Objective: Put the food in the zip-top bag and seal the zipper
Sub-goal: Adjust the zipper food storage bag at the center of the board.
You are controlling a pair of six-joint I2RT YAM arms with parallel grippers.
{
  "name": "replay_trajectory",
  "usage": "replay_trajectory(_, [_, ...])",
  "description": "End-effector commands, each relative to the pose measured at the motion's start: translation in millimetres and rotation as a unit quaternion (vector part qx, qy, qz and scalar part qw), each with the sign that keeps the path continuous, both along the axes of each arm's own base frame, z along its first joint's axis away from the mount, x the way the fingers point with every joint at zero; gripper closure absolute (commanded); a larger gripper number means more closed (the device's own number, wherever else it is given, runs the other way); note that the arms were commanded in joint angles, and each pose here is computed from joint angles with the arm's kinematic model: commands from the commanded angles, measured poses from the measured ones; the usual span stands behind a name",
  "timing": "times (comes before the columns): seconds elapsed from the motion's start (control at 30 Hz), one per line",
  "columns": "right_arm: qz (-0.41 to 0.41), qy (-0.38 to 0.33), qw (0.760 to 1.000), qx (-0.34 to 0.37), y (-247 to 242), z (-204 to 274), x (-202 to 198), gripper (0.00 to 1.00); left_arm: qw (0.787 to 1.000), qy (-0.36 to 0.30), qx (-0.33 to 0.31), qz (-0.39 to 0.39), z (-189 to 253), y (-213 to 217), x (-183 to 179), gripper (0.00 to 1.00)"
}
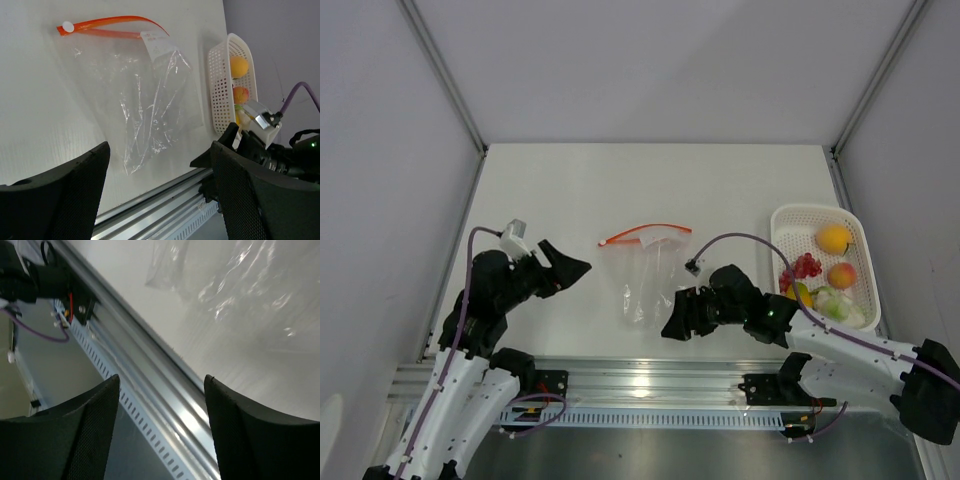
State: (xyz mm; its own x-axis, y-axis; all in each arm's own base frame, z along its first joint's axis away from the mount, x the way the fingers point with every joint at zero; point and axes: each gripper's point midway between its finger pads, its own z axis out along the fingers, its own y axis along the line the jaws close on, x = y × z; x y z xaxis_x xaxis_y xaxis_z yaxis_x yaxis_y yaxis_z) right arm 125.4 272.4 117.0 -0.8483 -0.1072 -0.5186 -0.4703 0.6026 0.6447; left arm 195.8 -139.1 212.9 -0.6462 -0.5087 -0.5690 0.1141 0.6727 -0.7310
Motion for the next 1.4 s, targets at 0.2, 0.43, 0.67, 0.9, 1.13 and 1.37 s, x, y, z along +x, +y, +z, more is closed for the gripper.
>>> replay_trajectory(0.2, [-0.115,-0.061,0.99,-0.046,-27,59,23,0.25,1.0,-0.015,-0.008,-0.02,0,-8,7,0.17])
replay_trajectory(0.43, [-0.265,-0.082,0.953,-0.123,-36,78,141,0.22,1.0,-0.024,-0.001,-0.013,5,-4,5,0.17])
replay_trajectory(0.67, [-0.294,-0.076,0.931,-0.201,-4,72,181,0.24,1.0,0.015,-0.009,-0.021,-31,-8,-3,0.22])
replay_trajectory(0.9, [-0.266,-0.071,0.953,-0.13,-2,60,118,0.25,0.998,0.054,-0.018,-0.035,-79,-29,-8,0.35])
replay_trajectory(1.13, [-0.247,-0.011,0.961,-0.123,-30,25,60,0.28,0.992,0.109,0.024,-0.058,-108,-57,-8,0.4])
replay_trajectory(1.37, [-0.288,0.017,0.943,-0.169,-61,-22,63,0.26,0.99,0.116,0.038,-0.068,-122,-85,-14,0.4])
